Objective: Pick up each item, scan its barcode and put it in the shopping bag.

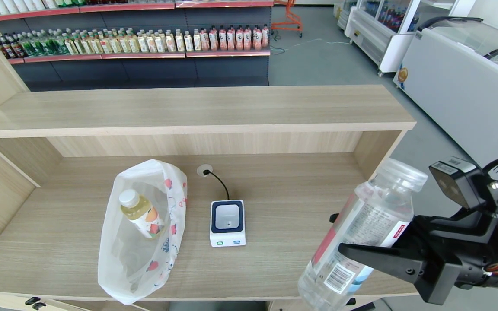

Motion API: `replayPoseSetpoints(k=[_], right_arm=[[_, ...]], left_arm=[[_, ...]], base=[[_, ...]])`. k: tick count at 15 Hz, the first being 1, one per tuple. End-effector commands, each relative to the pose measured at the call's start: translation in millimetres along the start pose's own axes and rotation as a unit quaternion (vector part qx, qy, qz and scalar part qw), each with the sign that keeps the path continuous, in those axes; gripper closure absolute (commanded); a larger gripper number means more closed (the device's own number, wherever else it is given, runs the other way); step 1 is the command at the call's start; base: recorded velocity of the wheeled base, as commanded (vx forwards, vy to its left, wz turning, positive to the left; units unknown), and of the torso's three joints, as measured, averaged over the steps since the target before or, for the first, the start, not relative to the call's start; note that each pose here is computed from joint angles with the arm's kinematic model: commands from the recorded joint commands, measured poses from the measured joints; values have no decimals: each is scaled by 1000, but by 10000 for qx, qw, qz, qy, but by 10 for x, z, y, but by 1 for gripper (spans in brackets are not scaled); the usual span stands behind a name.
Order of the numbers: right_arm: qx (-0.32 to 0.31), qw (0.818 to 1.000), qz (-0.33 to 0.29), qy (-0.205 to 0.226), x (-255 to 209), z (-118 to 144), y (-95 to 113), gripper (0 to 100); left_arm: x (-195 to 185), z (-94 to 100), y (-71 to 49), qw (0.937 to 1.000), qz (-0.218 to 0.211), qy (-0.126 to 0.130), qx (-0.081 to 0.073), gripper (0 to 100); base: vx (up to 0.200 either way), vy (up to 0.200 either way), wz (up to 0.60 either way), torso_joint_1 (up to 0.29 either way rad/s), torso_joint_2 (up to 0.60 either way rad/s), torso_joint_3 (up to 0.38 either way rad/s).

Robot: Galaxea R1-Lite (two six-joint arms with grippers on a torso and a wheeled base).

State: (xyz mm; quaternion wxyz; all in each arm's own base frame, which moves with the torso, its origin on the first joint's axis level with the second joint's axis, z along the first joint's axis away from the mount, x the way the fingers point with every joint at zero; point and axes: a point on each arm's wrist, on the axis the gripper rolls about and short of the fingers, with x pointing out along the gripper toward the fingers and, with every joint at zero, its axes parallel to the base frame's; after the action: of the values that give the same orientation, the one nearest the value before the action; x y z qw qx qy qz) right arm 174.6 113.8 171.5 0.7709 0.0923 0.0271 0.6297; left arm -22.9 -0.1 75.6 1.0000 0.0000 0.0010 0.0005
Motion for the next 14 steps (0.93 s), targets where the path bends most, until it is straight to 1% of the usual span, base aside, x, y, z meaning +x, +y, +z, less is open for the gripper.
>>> replayPoseSetpoints(k=[1,14], right_arm=[[-36,10000,3,-29,-9,18,11,100],[-165,9998,-67,-61,-43,34,7,100]], left_arm=[[0,0,0,10000,2,-2,-8,0],[0,0,0,10000,2,-2,0,0]], base=[[0,0,0,0,0,0],[0,0,0,0,0,0]])
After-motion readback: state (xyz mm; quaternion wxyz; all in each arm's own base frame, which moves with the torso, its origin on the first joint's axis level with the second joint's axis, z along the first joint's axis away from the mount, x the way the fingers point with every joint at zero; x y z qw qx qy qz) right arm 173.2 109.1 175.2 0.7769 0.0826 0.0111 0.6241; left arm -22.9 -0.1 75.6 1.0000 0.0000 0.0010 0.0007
